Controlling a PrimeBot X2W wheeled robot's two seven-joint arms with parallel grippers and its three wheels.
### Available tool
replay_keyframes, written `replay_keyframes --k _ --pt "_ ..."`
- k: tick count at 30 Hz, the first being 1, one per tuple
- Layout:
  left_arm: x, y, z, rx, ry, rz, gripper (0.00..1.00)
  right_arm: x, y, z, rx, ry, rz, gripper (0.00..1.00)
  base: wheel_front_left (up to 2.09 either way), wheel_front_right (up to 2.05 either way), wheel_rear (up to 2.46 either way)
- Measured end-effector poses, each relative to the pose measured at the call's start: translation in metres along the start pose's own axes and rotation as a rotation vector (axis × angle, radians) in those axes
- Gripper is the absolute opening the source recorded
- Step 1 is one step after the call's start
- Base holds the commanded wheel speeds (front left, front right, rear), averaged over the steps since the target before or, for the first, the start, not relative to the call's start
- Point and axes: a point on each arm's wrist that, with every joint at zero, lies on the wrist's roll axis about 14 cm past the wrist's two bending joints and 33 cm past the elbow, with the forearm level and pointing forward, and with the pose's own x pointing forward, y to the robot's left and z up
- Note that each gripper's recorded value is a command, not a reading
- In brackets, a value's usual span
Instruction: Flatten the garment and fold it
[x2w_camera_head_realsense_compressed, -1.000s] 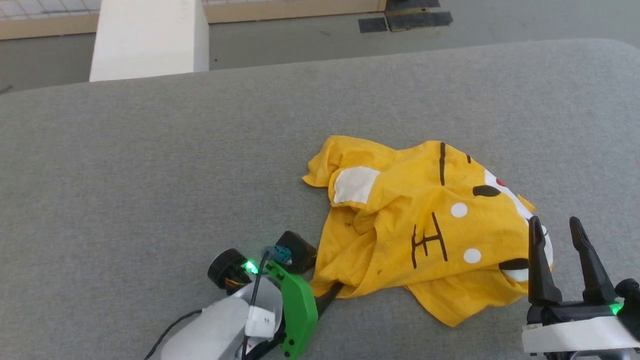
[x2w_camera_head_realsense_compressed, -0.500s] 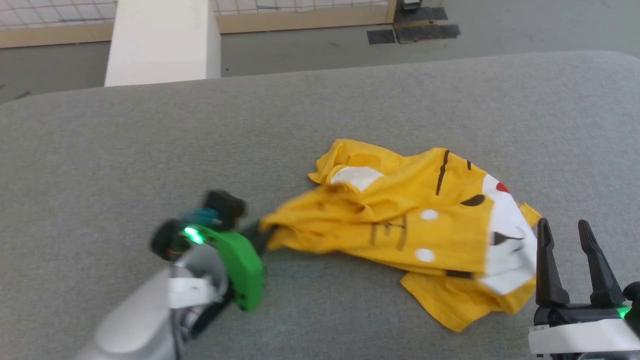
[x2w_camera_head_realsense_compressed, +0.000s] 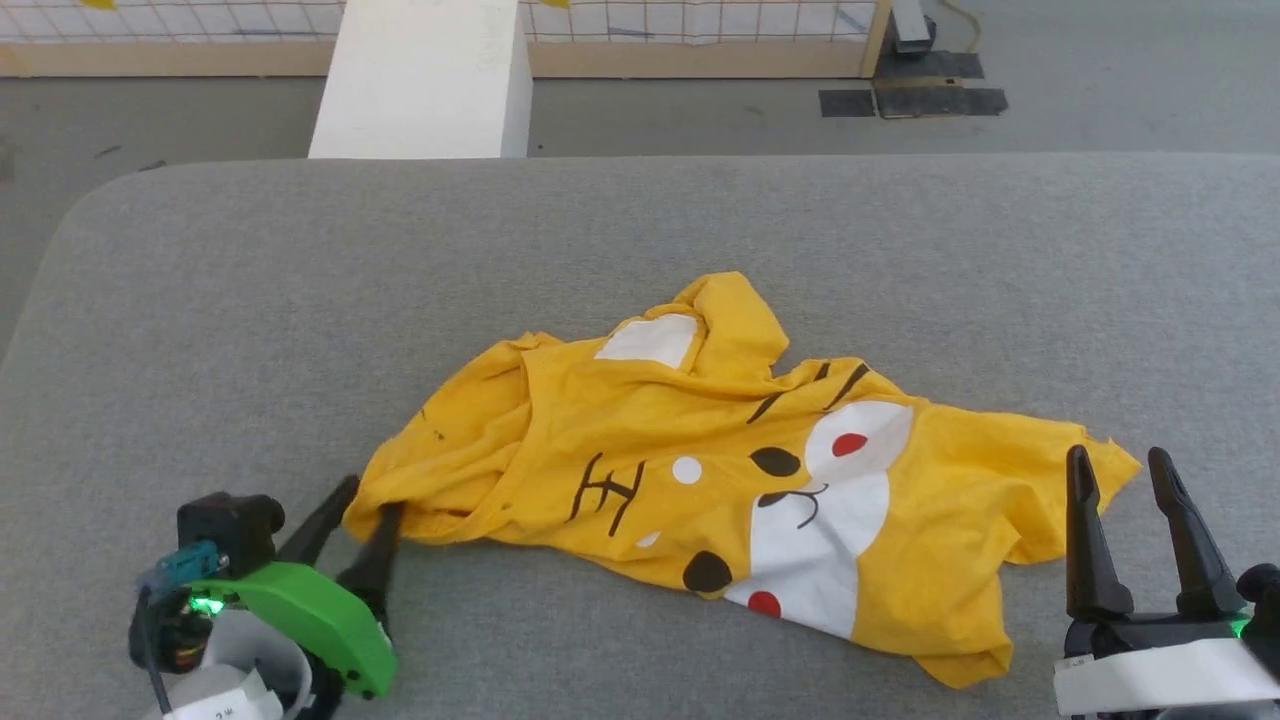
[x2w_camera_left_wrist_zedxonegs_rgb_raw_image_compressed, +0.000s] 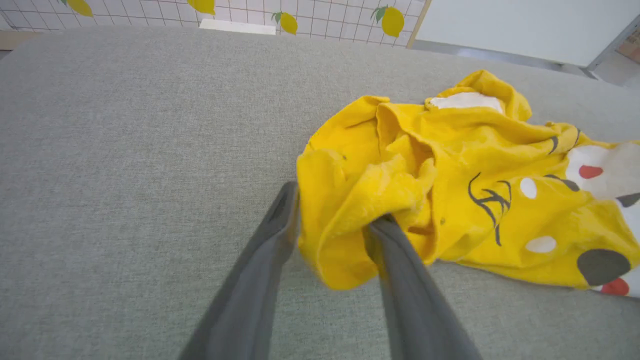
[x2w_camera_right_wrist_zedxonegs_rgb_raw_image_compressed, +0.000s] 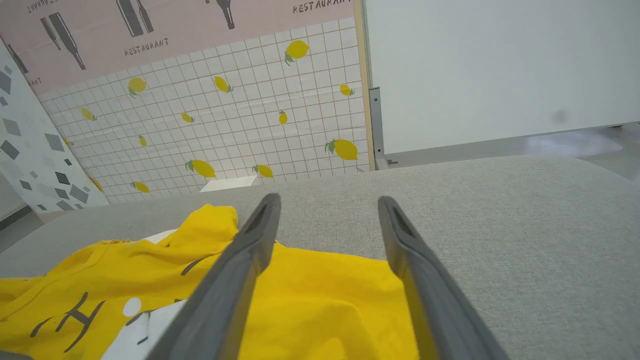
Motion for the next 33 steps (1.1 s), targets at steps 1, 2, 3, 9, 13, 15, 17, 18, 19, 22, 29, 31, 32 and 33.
replay_keyframes --k 1,2,3,9,13,15,17,18,19,22,29,31,32,33 --pt "-0.001 -0.001 0.004 -0.031 -0.034 0.006 1.0 0.001 0.001 0.0 -0.001 0.0 0.005 1.0 0.0 0.0 0.0" --pt "-0.002 -0.001 0.011 -0.07 -0.088 0.02 1.0 0.001 0.002 0.0 -0.003 0.002 0.008 1.0 0.0 0.0 0.0" --pt "-0.004 0.0 0.018 -0.093 -0.131 0.032 1.0 0.002 0.003 0.001 -0.003 0.001 0.012 1.0 0.0 0.0 0.0" --pt "-0.023 0.016 0.065 -0.137 -0.351 0.136 1.0 0.003 0.011 0.004 -0.009 0.004 0.036 1.0 0.0 0.0 0.0" --pt "-0.047 0.021 0.097 -0.075 -0.506 0.204 1.0 0.009 0.026 0.006 -0.016 0.012 0.085 1.0 0.0 0.0 0.0" --pt "-0.054 0.022 0.092 -0.081 -0.514 0.231 1.0 0.018 0.038 0.009 -0.016 0.017 0.119 1.0 0.0 0.0 0.0" --pt "-0.06 0.023 0.079 -0.083 -0.494 0.249 1.0 0.031 0.053 0.015 -0.01 0.025 0.161 1.0 0.0 0.0 0.0" --pt "-0.062 0.024 0.075 -0.087 -0.489 0.258 1.0 0.037 0.059 0.018 -0.015 0.026 0.177 1.0 0.0 0.0 0.0" --pt "-0.064 0.026 0.071 -0.087 -0.483 0.267 1.0 0.045 0.067 0.02 -0.036 0.036 0.199 1.0 0.0 0.0 0.0" --pt "-0.067 0.03 0.067 -0.081 -0.483 0.282 1.0 0.068 0.085 0.026 -0.054 0.075 0.242 1.0 0.0 0.0 0.0" --pt "-0.072 0.037 0.059 -0.051 -0.474 0.312 1.0 0.102 0.108 -0.02 -0.155 0.42 0.292 1.0 0.0 0.0 0.0" --pt "-0.073 0.038 0.057 -0.055 -0.472 0.318 1.0 0.1 0.103 -0.046 -0.2 0.573 0.296 1.0 0.0 0.0 0.0" --pt "-0.074 0.038 0.055 -0.056 -0.468 0.322 1.0 0.097 0.099 -0.06 -0.239 0.649 0.3 1.0 0.0 0.0 0.0" --pt "-0.074 0.038 0.052 -0.057 -0.463 0.322 1.0 0.095 0.094 -0.07 -0.274 0.707 0.302 1.0 0.0 0.0 0.0"
